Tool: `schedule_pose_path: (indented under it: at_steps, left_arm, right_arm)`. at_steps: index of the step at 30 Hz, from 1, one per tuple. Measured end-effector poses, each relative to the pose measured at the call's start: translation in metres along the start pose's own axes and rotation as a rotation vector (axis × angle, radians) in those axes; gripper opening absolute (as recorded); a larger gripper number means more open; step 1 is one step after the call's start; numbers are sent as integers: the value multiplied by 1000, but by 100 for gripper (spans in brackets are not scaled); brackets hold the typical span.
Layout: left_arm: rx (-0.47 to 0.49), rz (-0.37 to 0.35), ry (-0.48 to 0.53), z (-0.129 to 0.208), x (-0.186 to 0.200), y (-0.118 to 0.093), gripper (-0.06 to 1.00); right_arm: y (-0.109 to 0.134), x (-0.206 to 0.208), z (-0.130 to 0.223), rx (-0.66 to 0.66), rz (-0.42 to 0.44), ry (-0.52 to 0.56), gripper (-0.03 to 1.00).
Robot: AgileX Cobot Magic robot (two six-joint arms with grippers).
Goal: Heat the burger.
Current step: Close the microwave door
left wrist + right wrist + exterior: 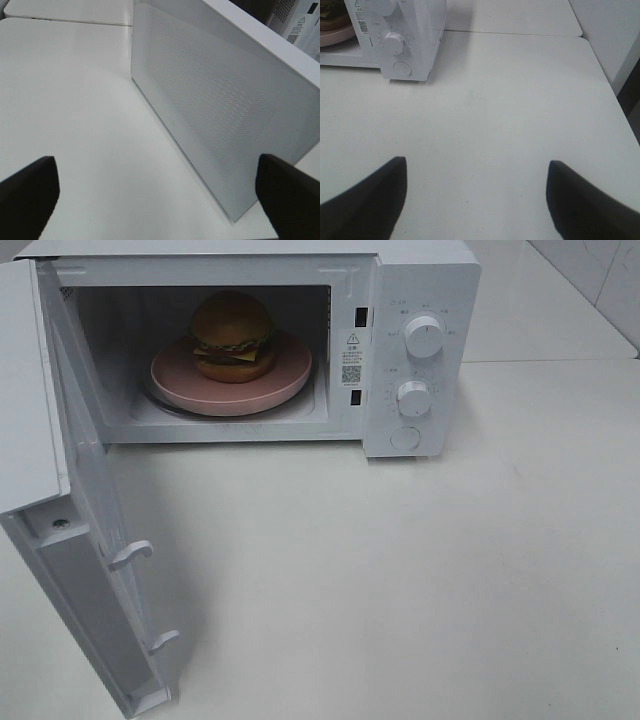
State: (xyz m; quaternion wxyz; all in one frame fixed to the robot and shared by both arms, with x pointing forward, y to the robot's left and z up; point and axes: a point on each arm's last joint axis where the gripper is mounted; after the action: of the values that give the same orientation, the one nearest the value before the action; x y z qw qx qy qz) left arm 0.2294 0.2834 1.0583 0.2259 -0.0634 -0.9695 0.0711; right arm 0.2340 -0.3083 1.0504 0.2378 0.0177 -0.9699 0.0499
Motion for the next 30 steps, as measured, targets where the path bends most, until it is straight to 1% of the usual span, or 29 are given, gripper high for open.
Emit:
schedule_pose_path:
  at_steps: [30]
  left_arm:
    - [0, 0, 0, 0, 0, 0, 99]
  right_arm:
    - [0, 0, 0, -1, -3, 0, 73]
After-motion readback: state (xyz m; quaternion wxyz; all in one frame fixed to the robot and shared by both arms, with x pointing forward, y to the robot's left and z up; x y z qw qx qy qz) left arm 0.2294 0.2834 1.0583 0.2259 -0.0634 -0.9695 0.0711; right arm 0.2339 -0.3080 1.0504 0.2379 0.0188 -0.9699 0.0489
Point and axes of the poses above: a point on each arm's last joint axis where the gripper is mounted, x pointing back along that axis away from the gripper, y along the wrist's bending axis when the last joint is at zero, z = x × y, and after that the axes turned 4 degrees about x, right-handed
